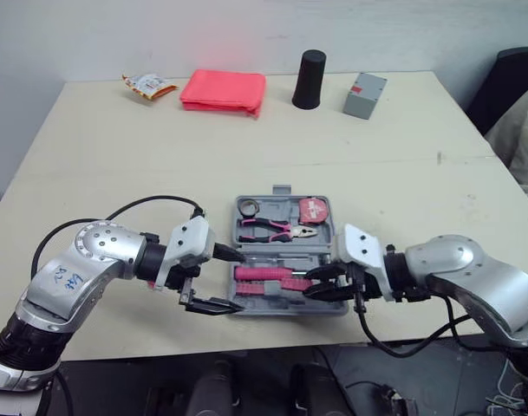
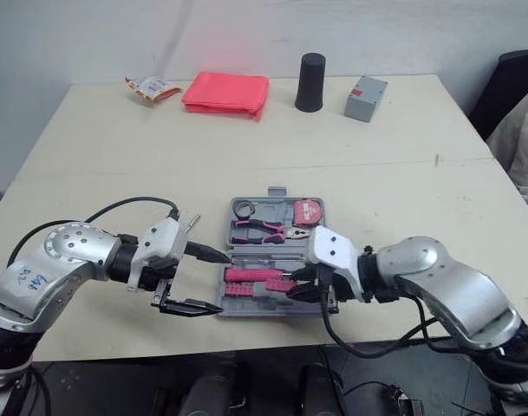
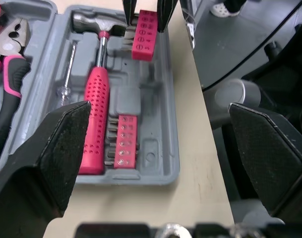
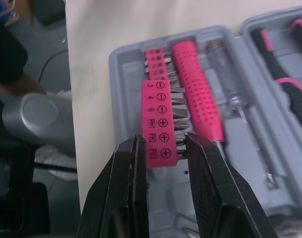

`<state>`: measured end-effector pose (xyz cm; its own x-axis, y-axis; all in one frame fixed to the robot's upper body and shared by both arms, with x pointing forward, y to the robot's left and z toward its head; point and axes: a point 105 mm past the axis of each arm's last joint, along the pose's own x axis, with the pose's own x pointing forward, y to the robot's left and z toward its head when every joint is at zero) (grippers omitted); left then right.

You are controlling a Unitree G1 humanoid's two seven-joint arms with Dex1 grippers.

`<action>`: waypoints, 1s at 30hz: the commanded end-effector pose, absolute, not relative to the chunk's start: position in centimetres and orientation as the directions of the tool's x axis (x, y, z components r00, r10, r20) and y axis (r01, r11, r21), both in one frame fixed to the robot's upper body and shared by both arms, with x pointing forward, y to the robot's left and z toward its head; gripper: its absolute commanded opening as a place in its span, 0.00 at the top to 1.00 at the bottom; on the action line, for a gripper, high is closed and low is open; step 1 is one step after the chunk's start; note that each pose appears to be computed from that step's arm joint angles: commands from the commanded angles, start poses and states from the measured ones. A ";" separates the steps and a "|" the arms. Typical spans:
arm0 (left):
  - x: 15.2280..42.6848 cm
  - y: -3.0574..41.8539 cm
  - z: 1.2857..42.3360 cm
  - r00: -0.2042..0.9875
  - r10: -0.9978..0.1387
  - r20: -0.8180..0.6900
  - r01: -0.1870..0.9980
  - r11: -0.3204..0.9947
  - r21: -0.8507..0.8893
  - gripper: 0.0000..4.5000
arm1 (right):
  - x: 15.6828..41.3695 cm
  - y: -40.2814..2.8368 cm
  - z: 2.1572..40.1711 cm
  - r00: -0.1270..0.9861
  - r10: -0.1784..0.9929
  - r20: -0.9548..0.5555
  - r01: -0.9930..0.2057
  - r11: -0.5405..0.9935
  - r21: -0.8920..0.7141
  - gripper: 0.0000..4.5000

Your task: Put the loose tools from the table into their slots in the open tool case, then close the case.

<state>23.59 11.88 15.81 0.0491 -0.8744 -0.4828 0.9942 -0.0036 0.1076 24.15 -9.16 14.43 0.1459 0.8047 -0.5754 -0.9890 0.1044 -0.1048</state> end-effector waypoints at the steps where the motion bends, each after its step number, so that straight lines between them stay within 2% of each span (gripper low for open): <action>1: 22.6 11.6 16.3 0.049 -0.867 -0.495 0.984 -0.043 0.173 0.00 | 24.3 -9.2 14.1 0.125 0.779 -0.614 -0.989 0.046 -0.144 0.84; 10: 22.5 11.1 16.4 0.069 -0.869 -0.489 0.980 -0.033 0.196 0.00 | 27.2 -9.9 12.5 0.152 0.730 -0.666 -0.979 0.019 -0.203 0.84; 16: 23.2 11.0 16.7 0.113 -0.873 -0.474 0.975 0.005 0.224 0.00 | 26.7 -9.5 12.1 0.090 0.735 -0.672 -0.981 -0.049 -0.186 0.84; 30: 23.1 10.7 16.5 0.109 -0.875 -0.472 0.974 -0.002 0.227 0.00 | 26.3 -8.5 12.2 0.082 0.741 -0.666 -0.982 -0.052 -0.179 0.84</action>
